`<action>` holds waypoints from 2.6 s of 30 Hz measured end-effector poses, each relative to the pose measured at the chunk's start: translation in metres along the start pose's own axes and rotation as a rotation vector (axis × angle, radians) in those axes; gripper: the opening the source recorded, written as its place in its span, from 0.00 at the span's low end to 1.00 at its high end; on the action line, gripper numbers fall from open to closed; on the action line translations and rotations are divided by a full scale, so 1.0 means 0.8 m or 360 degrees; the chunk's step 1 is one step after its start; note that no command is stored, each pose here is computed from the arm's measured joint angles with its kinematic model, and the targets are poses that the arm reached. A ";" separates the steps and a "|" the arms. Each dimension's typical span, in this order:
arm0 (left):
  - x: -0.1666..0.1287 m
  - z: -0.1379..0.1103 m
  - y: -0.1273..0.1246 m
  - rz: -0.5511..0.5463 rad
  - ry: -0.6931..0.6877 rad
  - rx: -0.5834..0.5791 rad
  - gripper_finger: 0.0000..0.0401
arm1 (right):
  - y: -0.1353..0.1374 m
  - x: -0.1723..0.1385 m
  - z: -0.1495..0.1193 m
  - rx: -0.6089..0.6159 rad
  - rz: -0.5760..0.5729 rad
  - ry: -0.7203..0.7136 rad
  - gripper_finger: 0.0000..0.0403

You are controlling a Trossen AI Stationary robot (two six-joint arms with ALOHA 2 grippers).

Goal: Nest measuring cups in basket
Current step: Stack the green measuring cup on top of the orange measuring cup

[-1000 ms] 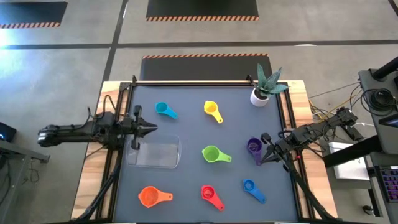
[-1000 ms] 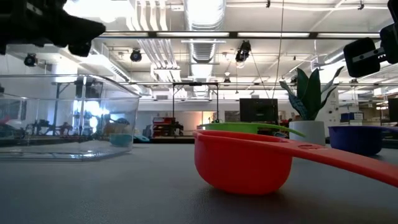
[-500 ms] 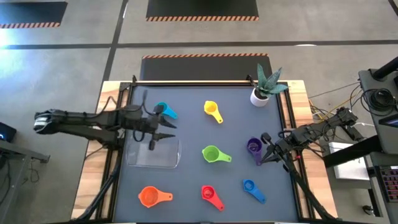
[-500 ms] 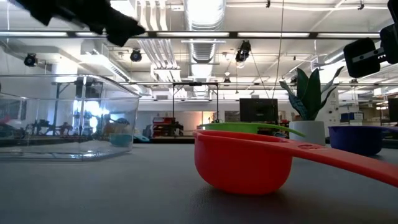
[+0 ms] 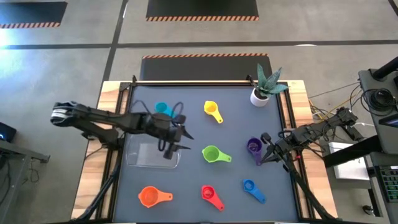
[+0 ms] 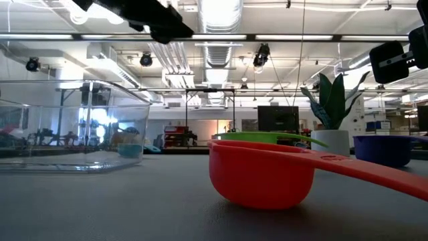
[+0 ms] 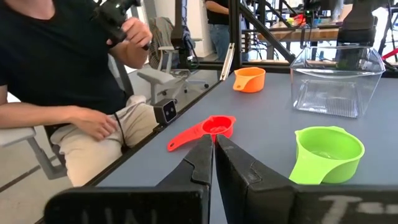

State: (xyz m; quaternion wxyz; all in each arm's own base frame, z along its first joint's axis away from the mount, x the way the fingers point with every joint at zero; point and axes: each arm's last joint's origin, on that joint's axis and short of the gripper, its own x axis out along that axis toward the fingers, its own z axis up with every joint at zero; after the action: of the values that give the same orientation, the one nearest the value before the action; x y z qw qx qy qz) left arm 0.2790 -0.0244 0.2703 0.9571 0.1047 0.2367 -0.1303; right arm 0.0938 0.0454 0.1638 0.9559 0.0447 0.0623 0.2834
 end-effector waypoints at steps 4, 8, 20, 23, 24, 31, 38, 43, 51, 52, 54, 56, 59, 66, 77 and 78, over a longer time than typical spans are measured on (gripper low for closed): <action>0.036 -0.006 -0.019 -0.0039 0.0013 0.0095 0.45 | 0.000 0.000 0.000 0.0000 0.0000 0.0000 0.02; 0.067 0.001 -0.055 0.0001 0.0088 0.0295 0.45 | 0.000 0.000 0.000 0.0000 0.0000 0.0002 0.02; 0.172 0.015 -0.084 0.0020 0.0490 0.0359 0.44 | 0.000 0.000 0.000 0.0001 0.0000 0.0003 0.02; 0.196 0.013 -0.084 0.0051 0.0666 0.0376 0.44 | 0.000 0.000 0.000 0.0001 0.0000 0.0003 0.02; 0.203 0.012 -0.084 0.0076 0.0725 0.0388 0.44 | 0.000 0.000 0.000 0.0001 0.0000 0.0003 0.02; 0.240 0.010 -0.082 0.0129 0.1026 0.0414 0.44 | 0.000 0.000 0.000 0.0001 0.0000 0.0004 0.02; 0.262 0.001 -0.079 0.0132 0.1157 0.0362 0.44 | 0.000 0.000 0.000 0.0001 0.0000 0.0004 0.02; 0.263 0.000 -0.079 0.0154 0.1155 0.0306 0.31 | 0.000 0.000 0.000 0.0001 0.0000 0.0004 0.02; 0.250 0.006 -0.078 0.0190 0.1199 0.0255 0.03 | 0.000 0.000 0.000 0.0001 0.0000 0.0005 0.02; 0.246 0.007 -0.081 0.0224 0.1227 0.0258 0.02 | 0.000 0.000 0.000 0.0001 0.0000 0.0004 0.02; 0.232 0.015 -0.088 0.0266 0.1267 0.0242 0.02 | 0.000 0.000 0.000 0.0001 0.0000 0.0004 0.02; 0.210 0.033 -0.101 0.0296 0.1265 0.0213 0.01 | 0.000 0.000 0.000 0.0001 0.0000 0.0005 0.02; 0.169 0.064 -0.127 0.0349 0.1201 0.0148 0.01 | 0.000 0.000 0.000 0.0001 0.0000 0.0004 0.02; 0.052 0.112 -0.215 0.0353 0.0979 -0.0202 0.01 | 0.000 0.000 0.000 0.0001 0.0000 0.0005 0.02; -0.037 0.076 -0.335 0.0484 0.1049 -0.0579 0.01 | 0.000 0.000 0.000 0.0001 0.0000 0.0004 0.02; -0.039 0.073 -0.342 0.0481 0.1049 -0.0590 0.01 | 0.000 0.000 0.000 0.0001 0.0001 0.0005 0.02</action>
State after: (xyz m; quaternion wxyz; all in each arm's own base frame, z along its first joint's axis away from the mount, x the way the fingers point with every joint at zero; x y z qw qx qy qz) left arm 0.1950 -0.2917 0.2980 0.8410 0.0002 0.5323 0.0972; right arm 0.0937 0.0454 0.1636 0.9557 0.0445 0.0638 0.2838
